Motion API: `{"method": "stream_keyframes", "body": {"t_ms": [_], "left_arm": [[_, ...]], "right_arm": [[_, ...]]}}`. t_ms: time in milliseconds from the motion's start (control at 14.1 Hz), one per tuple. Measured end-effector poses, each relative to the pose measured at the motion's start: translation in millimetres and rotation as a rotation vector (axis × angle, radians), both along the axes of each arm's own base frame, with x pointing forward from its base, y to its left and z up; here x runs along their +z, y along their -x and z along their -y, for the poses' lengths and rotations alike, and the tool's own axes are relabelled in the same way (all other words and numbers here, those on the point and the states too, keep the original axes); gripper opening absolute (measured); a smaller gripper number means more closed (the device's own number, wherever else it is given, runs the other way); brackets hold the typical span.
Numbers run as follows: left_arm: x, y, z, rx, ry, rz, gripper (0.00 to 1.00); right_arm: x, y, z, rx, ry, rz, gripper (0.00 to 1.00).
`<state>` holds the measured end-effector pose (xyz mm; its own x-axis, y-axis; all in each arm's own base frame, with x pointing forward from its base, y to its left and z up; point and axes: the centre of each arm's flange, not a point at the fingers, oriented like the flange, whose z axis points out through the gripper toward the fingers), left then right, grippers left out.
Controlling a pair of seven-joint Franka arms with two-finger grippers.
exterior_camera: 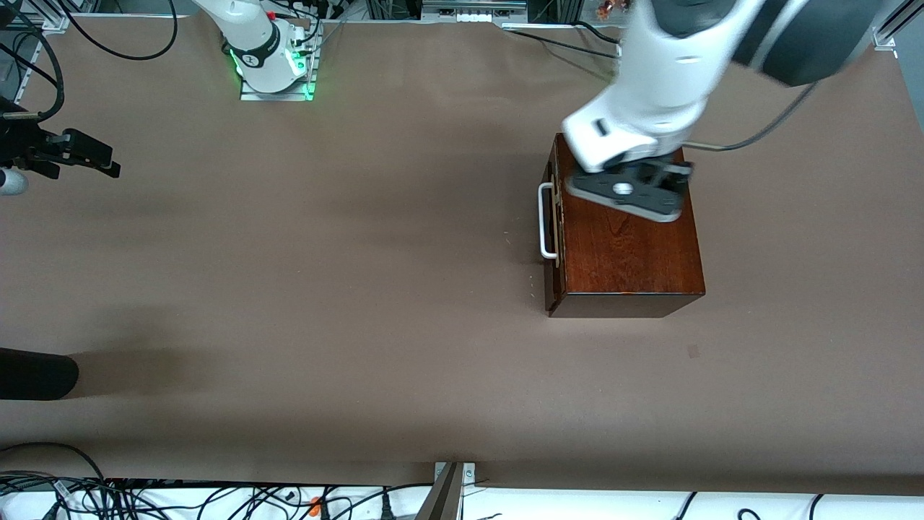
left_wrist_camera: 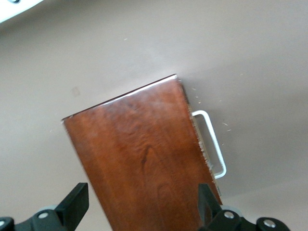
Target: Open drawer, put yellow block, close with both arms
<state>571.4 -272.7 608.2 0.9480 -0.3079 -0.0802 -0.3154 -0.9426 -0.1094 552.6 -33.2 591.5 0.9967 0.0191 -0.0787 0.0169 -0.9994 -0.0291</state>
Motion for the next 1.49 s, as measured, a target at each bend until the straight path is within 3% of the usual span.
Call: {"method": "stream_keyframes", "body": {"t_ms": [142,426,639,1207,1491], "left_arm": [[13,-3,-36,0.064,-0.009,-0.006,1.00],[20,-14,-129,0.240,0.053,-0.051,1.00],[18,-9,-179,0.333,0.056,-0.075,1.00],[9,41,-222,0.315,0.074,-0.007,1.00],[7,44,-237,0.306,0.079,-0.006,1.00]], "right_arm": [[0,0,0,0.000,0.000,0.000,1.00],[0,0,0,0.000,0.000,0.000,1.00],[0,0,0,0.000,0.000,0.000,1.00],[0,0,0,0.000,0.000,0.000,1.00],[0,0,0,0.000,0.000,0.000,1.00]]}}
